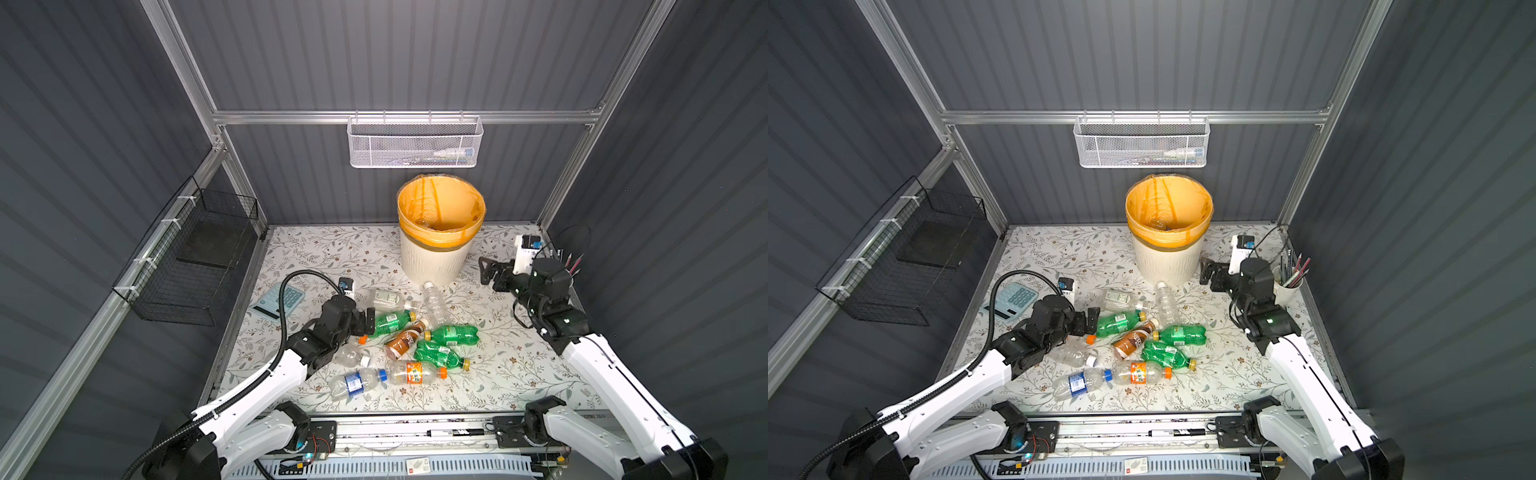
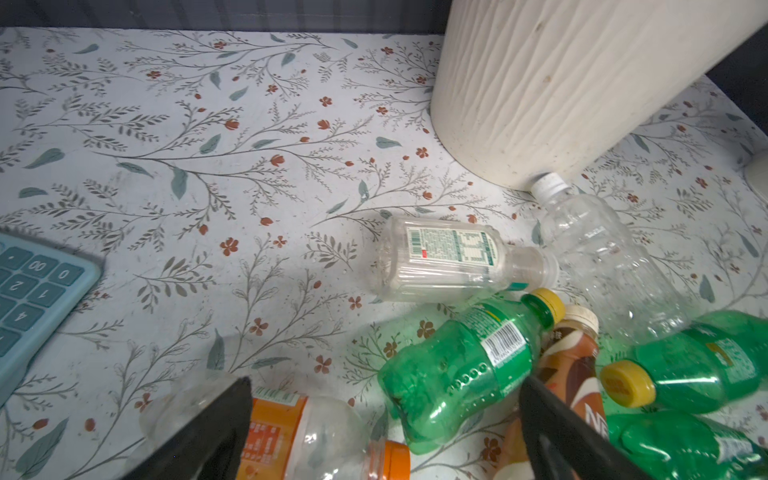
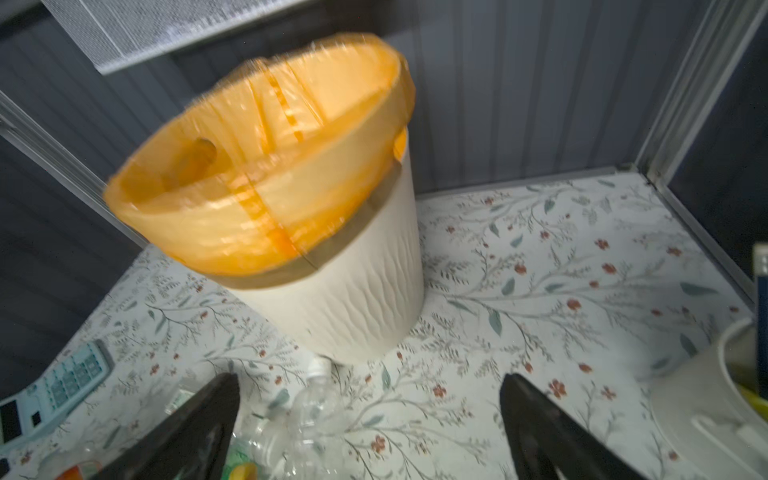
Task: Throw the plastic bottles in the bin
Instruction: 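Draw the right gripper back while the left gripper grasps an orange-capped clear bottle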
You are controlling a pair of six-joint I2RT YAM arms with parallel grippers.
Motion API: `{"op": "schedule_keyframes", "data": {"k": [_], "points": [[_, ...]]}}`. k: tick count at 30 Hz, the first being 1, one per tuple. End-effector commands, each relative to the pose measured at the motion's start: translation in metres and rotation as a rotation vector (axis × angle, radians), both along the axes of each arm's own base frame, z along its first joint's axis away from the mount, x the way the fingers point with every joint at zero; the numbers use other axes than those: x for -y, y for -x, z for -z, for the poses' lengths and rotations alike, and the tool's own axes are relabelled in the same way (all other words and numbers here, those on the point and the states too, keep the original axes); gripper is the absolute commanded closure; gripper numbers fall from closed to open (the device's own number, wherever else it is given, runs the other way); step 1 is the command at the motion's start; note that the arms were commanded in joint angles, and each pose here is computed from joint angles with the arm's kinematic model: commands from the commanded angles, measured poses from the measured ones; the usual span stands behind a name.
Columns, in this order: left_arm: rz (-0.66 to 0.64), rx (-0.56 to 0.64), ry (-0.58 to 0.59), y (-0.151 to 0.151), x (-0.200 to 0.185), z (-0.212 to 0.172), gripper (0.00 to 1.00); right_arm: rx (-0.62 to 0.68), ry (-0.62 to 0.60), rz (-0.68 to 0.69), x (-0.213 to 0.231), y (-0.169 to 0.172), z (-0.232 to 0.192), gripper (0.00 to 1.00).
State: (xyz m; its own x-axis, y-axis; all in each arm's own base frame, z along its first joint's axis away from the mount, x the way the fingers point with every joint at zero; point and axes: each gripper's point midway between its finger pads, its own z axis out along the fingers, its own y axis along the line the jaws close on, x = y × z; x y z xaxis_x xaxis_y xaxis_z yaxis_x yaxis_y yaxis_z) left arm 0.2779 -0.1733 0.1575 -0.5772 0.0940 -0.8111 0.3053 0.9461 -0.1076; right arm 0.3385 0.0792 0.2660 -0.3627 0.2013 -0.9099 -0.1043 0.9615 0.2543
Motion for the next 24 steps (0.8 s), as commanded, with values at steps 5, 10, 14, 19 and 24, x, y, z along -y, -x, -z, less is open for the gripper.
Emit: {"op": "schedule_keyframes", "data": {"k": [5, 10, 14, 19, 24], "points": [[0.333, 0.055, -0.231, 0.033, 0.046, -0.003, 0.00, -0.073, -0.101, 0.180, 0.044, 0.023, 0.060, 0.01], [0.544, 0.072, -0.399, 0.064, 0.080, 0.008, 0.00, -0.094, -0.135, 0.226, 0.057, 0.030, 0.074, 0.01], [0.725, 0.078, -0.530, 0.095, 0.107, 0.020, 0.00, -0.116, -0.144, 0.243, 0.060, 0.029, 0.082, 0.01], [0.892, 0.038, -0.716, 0.127, 0.121, 0.045, 0.00, -0.136, -0.157, 0.258, 0.062, 0.026, 0.088, 0.01], [0.964, -0.011, -0.847, 0.140, 0.130, 0.070, 0.03, -0.149, -0.170, 0.257, 0.061, 0.023, 0.092, 0.01]]}}
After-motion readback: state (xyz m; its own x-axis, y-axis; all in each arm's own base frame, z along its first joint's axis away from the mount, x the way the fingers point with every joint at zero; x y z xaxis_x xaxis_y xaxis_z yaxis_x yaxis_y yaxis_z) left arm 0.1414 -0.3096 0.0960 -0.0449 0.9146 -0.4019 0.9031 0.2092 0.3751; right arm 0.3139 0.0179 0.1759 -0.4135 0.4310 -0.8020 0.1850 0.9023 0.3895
